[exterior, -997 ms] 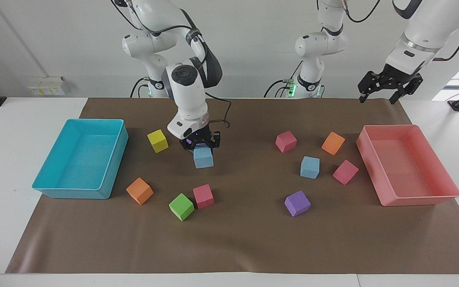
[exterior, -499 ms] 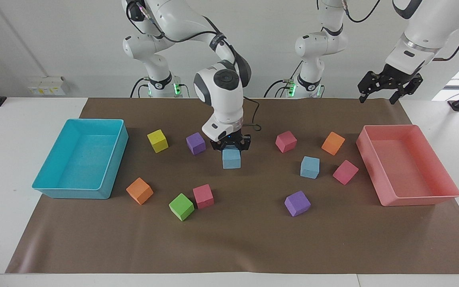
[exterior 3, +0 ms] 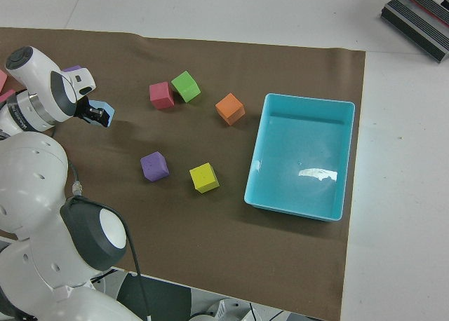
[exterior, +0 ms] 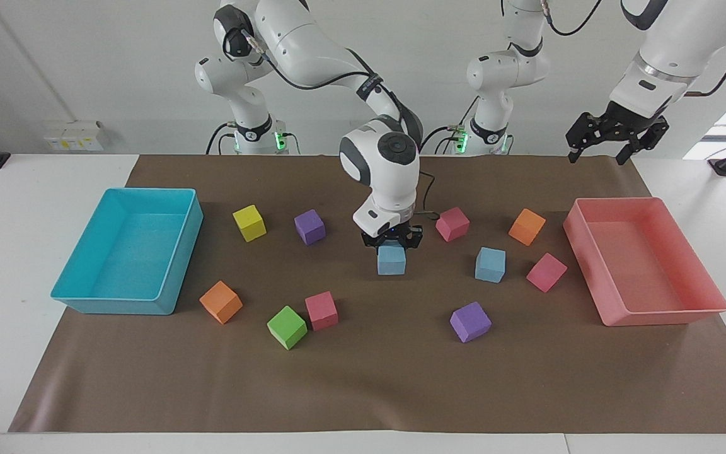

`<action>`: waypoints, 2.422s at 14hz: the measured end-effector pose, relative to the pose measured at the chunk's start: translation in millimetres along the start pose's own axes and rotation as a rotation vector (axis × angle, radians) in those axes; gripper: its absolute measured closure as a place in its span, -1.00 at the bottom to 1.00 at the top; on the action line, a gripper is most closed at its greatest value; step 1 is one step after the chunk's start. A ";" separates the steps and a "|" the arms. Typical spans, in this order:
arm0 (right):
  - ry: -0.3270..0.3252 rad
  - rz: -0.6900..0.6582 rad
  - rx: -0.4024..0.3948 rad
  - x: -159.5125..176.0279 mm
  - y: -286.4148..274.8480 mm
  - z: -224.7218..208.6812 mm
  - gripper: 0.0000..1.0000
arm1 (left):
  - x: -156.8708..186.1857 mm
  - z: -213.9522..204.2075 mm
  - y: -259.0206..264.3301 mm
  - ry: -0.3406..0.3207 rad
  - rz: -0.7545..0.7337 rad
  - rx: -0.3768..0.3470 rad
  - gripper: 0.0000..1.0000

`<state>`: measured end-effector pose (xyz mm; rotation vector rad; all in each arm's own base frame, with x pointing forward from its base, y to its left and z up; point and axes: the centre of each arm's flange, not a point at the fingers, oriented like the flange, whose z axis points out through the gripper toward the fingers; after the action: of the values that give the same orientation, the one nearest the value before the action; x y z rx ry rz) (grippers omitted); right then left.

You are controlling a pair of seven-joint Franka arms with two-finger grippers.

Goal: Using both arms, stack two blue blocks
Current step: 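Carry the blue cube to the table center with the right gripper, then reach and grasp the other blue cube with the left gripper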

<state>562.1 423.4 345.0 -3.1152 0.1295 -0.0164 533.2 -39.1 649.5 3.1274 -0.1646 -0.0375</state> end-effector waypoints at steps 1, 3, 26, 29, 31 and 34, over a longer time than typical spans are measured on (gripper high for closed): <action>-0.008 -0.005 -0.008 -1.4 1.5 6.1 -0.21 | 0.0 0.0 0.3 0.000 0.001 0.000 -1.00; -0.018 -0.011 -0.017 -4.5 4.6 17.5 -0.21 | 0.1 0.0 1.5 0.000 0.005 0.000 -1.00; -0.059 -0.025 0.002 -17.3 12.4 42.4 -0.21 | 38.4 145.6 72.8 0.020 0.131 -0.043 -1.00; -0.060 -0.025 0.000 -18.3 13.5 45.2 -0.21 | 41.0 150.8 72.7 0.040 0.129 -0.044 -1.00; -0.058 -0.025 0.002 -18.5 13.6 45.3 -0.14 | 41.9 166.6 77.0 0.049 0.134 -0.046 -1.00; -0.059 -0.025 0.001 -18.7 13.9 45.5 -0.45 | 43.0 200.4 91.1 0.056 0.151 -0.051 -1.00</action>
<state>542.9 412.2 299.0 -3.1120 0.0901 0.0742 561.5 -135.8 449.2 3.0507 -0.3915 0.0460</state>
